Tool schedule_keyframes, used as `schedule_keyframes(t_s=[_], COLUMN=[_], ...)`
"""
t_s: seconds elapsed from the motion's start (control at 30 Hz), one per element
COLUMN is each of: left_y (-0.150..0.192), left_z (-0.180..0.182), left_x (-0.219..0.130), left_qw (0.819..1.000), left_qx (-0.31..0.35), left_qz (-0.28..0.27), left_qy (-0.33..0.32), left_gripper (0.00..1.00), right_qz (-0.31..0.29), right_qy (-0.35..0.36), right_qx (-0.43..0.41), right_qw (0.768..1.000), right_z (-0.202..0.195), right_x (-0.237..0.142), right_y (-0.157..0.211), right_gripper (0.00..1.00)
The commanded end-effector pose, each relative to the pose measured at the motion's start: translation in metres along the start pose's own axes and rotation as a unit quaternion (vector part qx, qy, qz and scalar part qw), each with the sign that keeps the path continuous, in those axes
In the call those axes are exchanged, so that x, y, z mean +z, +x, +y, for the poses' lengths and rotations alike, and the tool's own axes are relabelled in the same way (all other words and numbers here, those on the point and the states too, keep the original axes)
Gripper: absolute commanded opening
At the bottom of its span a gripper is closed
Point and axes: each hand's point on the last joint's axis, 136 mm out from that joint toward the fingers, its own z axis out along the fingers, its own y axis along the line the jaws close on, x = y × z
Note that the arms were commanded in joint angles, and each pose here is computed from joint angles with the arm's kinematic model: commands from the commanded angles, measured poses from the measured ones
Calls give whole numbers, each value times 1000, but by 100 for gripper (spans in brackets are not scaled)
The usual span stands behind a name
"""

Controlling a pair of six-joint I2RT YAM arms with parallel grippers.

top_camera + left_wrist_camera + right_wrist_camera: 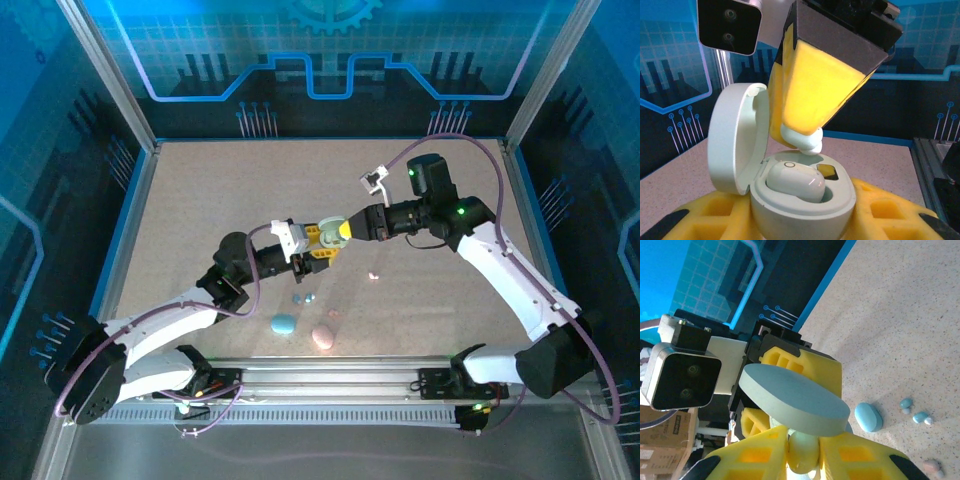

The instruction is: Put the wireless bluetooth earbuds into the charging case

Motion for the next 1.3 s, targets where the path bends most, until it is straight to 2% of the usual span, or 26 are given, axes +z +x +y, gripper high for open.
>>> schedule_keyframes(t_s=[0.0, 0.67, 1.27], left_y=[-20, -16, -18], left_z=[-7, -3, -2], left_x=[5, 6, 5], left_qw=[999, 1000, 1000], left_qx=[8, -2, 0], left_qz=[-25, -25, -28], left_qy=[20, 11, 6], left_gripper=[35, 35, 35], right_qz=[-21, -61, -43], right_qy=[5, 61, 113], right_qx=[-16, 7, -2], right_qw=[1000, 996, 993], right_z=[6, -9, -22], right_x=[2, 1, 5], right_y=[-9, -15, -6], right_gripper=[23, 23, 29])
